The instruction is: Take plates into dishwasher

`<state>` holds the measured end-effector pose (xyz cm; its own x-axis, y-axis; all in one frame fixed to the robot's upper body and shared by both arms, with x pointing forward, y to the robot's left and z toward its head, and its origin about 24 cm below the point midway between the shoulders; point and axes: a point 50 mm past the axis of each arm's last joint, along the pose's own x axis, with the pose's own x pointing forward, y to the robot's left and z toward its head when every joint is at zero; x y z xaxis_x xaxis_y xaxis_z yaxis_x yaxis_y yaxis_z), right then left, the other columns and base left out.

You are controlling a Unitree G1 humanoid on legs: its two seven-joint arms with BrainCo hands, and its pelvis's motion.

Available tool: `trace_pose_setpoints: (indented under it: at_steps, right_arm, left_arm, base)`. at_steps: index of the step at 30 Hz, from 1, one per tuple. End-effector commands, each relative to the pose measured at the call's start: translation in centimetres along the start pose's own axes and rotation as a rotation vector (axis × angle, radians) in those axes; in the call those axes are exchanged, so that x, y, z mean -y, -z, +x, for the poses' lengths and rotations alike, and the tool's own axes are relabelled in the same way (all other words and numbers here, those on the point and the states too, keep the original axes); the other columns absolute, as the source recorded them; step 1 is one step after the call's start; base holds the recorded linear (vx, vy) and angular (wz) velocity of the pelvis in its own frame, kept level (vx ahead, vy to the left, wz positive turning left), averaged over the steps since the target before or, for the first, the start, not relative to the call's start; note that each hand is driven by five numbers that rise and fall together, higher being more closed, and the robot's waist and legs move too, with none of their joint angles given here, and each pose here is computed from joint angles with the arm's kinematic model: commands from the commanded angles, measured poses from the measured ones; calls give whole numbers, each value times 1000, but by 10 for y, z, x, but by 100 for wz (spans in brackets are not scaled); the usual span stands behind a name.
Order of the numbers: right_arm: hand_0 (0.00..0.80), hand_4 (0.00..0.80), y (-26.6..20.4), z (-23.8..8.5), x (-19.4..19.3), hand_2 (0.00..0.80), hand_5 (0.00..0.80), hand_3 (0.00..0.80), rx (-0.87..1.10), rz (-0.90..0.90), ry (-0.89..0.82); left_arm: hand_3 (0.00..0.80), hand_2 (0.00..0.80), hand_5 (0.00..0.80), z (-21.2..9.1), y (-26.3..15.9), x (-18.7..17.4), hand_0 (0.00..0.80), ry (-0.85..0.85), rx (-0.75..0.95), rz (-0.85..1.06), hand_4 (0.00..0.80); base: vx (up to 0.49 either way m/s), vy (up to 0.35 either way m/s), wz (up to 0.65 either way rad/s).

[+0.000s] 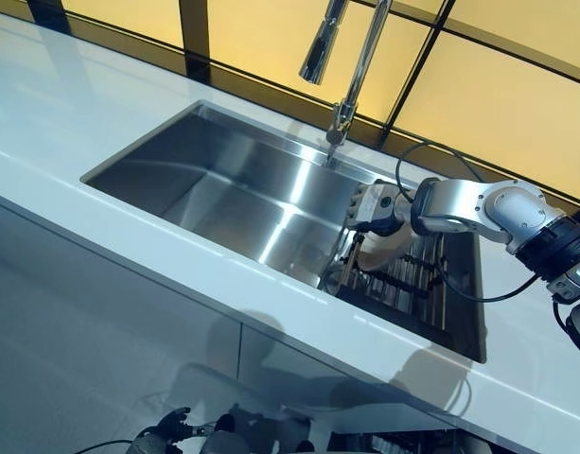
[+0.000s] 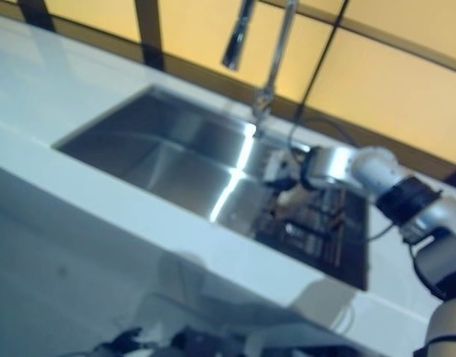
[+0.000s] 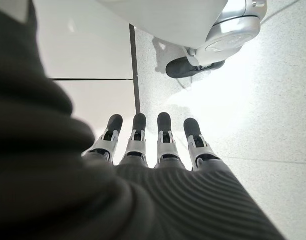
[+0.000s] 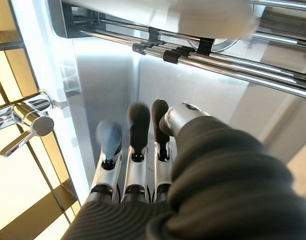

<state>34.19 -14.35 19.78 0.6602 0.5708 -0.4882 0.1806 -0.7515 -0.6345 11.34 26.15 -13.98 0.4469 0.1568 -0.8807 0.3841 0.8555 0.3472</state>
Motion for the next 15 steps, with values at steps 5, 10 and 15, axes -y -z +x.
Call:
trace_pose_setpoints:
  at_steps: [5,10,15]
  right_arm:
    - [800,800,15,-12,-5,800,800,800,-65,-9,-27]
    - [800,800,18,-15,-9,800,800,800,-76,-2,-47]
    - [800,800,21,-21,-15,800,800,800,-96,17,-68]
  left_arm:
    - [0,0,0,1,-2,-7,0,-11,0,40,0]
    - [0,0,0,1,-2,-7,0,-11,1,42,0]
    - [0,0,0,0,-2,-8,0,-9,-1,45,0]
  base:
    - [0,0,0]
    - [0,0,0]
    - [-1,6,0]
